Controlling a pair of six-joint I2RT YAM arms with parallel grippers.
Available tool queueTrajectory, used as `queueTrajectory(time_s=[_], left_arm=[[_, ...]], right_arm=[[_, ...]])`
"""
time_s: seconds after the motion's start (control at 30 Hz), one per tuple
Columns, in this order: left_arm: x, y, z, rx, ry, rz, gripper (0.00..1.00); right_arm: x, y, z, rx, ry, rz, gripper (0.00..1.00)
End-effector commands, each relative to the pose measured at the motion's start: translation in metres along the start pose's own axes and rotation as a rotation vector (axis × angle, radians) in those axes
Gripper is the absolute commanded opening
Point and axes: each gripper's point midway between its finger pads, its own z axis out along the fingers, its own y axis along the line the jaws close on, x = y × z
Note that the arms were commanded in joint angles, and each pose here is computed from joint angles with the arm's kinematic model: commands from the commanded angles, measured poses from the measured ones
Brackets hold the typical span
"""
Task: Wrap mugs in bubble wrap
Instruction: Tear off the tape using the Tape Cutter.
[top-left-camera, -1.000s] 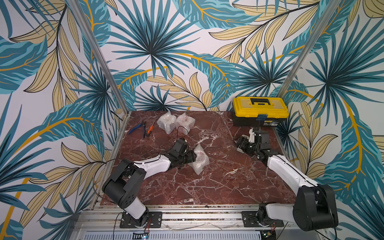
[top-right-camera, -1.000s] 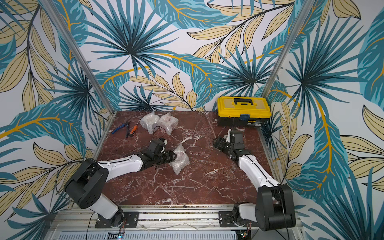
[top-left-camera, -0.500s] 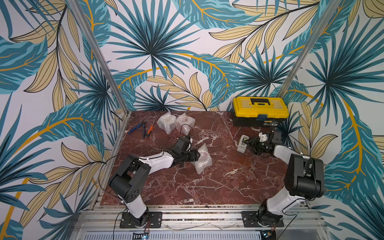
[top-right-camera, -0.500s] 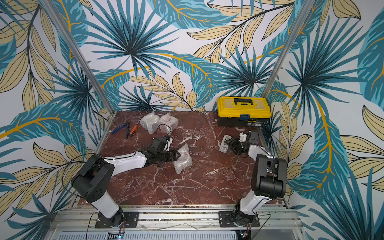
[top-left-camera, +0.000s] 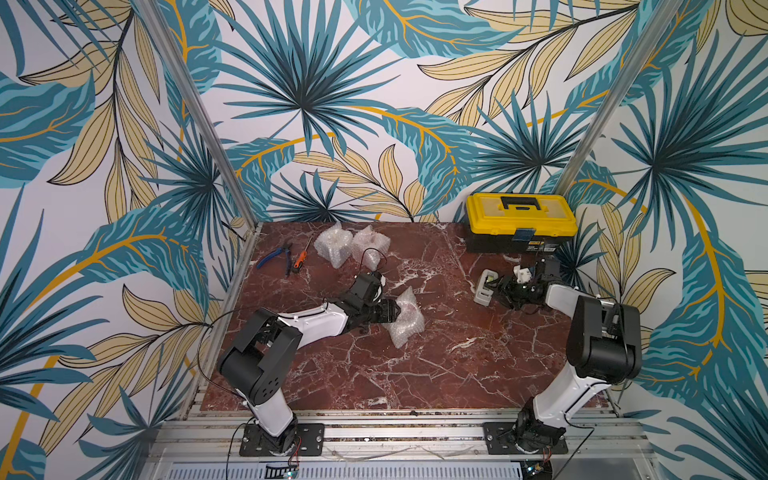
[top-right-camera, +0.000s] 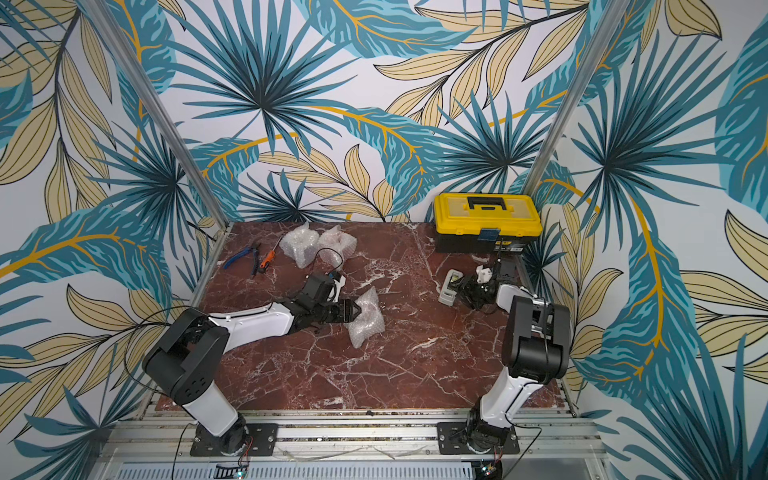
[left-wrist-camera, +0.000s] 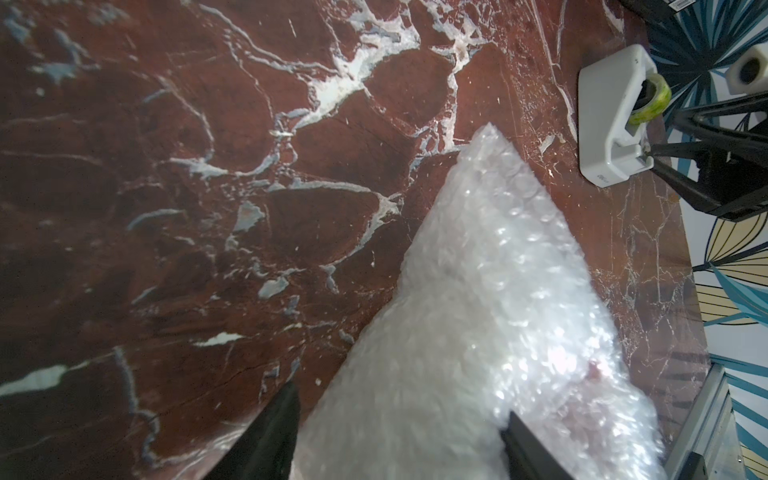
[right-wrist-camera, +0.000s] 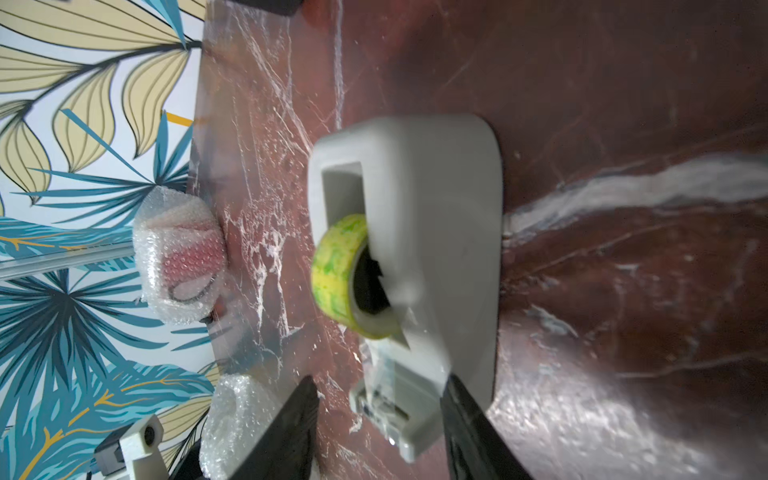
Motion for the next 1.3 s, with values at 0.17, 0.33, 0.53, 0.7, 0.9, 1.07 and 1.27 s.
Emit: queueTrajectory(time_s=[0.17,0.33,0.53,0.7,0.9,1.07,1.27], left_arm=[[0.042,0.026,0.012,-0.094,0.154,0.001,0.66],[0.043,0.026,0.012,-0.097,0.157,0.000,0.66],[0.045,0.028,0.013,-0.102,0.161,-0.002,0.66],[0.044,0.027,0.014,-0.100,0.160,-0.003,0.66],[0.045,0.027,0.014,-0.100,0.161,-0.003,0.66],[0.045,0.027,0.014,-0.101,0.162,-0.004,0.66],[0.044,0.026,0.013,-0.099,0.158,-0.003,0.66]], right_arm=[[0.005,0.006,0.018,-0.114,0.066,0.004,0.47],[0.005,0.009,0.012,-0.115,0.041,-0.025,0.45],[0.003,0.018,-0.004,-0.098,-0.013,-0.083,0.46],[0.008,0.015,-0.001,-0.102,0.010,-0.073,0.47],[0.008,0.006,0.005,-0.066,0.024,-0.057,0.47],[0.008,-0.001,0.011,-0.051,0.047,-0.039,0.47],[0.011,0.004,0.021,-0.136,0.083,0.012,0.47]])
